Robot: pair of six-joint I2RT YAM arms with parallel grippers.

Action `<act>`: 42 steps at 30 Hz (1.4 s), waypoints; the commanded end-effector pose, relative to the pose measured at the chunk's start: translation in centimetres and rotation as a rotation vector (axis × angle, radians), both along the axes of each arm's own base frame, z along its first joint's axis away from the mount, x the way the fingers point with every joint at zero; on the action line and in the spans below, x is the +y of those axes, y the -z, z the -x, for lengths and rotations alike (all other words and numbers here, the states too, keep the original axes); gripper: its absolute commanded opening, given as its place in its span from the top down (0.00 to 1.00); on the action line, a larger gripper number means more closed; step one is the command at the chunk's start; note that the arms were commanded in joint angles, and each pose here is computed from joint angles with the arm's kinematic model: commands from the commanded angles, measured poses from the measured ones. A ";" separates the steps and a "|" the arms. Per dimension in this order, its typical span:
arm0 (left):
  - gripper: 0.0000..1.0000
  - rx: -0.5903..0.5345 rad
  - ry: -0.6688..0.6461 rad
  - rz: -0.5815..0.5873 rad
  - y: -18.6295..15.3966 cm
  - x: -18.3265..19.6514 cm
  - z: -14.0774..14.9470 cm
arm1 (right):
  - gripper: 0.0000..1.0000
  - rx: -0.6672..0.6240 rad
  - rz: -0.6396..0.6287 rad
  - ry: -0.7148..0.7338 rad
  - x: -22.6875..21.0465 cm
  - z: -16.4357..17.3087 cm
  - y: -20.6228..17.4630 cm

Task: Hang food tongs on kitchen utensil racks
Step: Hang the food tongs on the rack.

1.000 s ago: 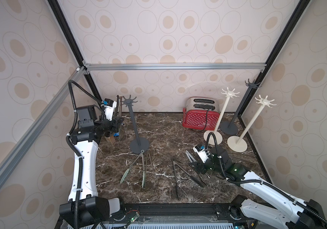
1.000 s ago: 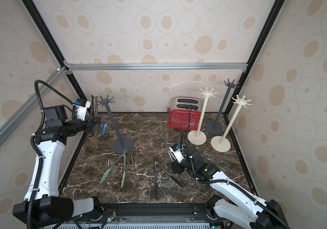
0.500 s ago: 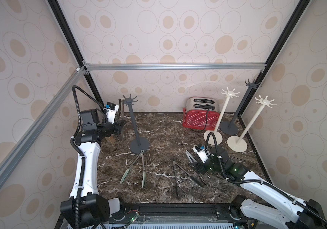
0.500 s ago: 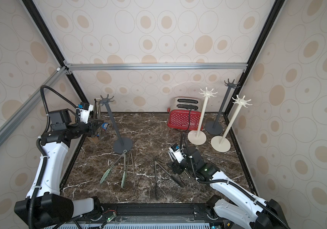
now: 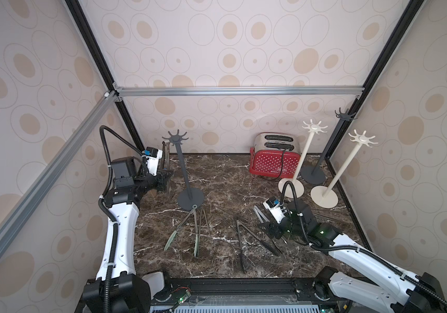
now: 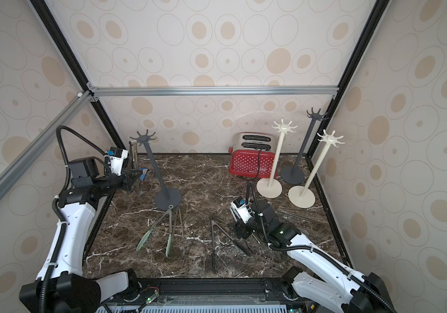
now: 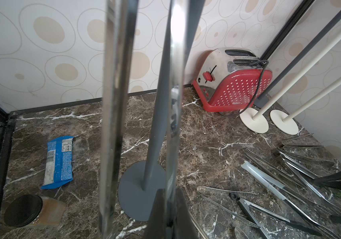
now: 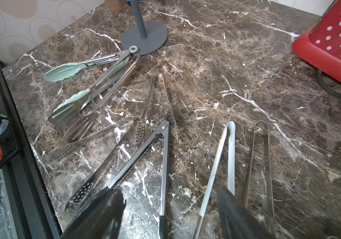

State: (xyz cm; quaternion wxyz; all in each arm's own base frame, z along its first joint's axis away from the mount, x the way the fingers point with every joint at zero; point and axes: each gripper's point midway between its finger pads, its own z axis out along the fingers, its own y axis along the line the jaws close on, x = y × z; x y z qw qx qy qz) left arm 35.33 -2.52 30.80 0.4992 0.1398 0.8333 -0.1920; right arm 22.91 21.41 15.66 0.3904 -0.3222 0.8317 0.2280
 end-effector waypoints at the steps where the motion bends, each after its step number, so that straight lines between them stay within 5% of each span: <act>1: 1.00 0.007 -0.003 -0.013 0.3 0.1 0.6 | 0.26 -0.017 -0.012 -0.006 -0.1 0.0 -0.8; 12: 1.00 0.048 -0.007 -0.019 1.8 0.4 0.3 | 0.26 -0.017 -0.013 -0.006 -0.1 0.1 -0.7; 20: 0.82 0.058 -0.003 -0.017 2.0 0.3 0.3 | 0.26 -0.015 -0.013 -0.009 0.0 0.1 -0.6; 42: 0.82 0.021 0.010 -0.009 0.0 0.2 -0.6 | 0.26 -0.012 -0.009 -0.015 0.1 -0.1 -0.6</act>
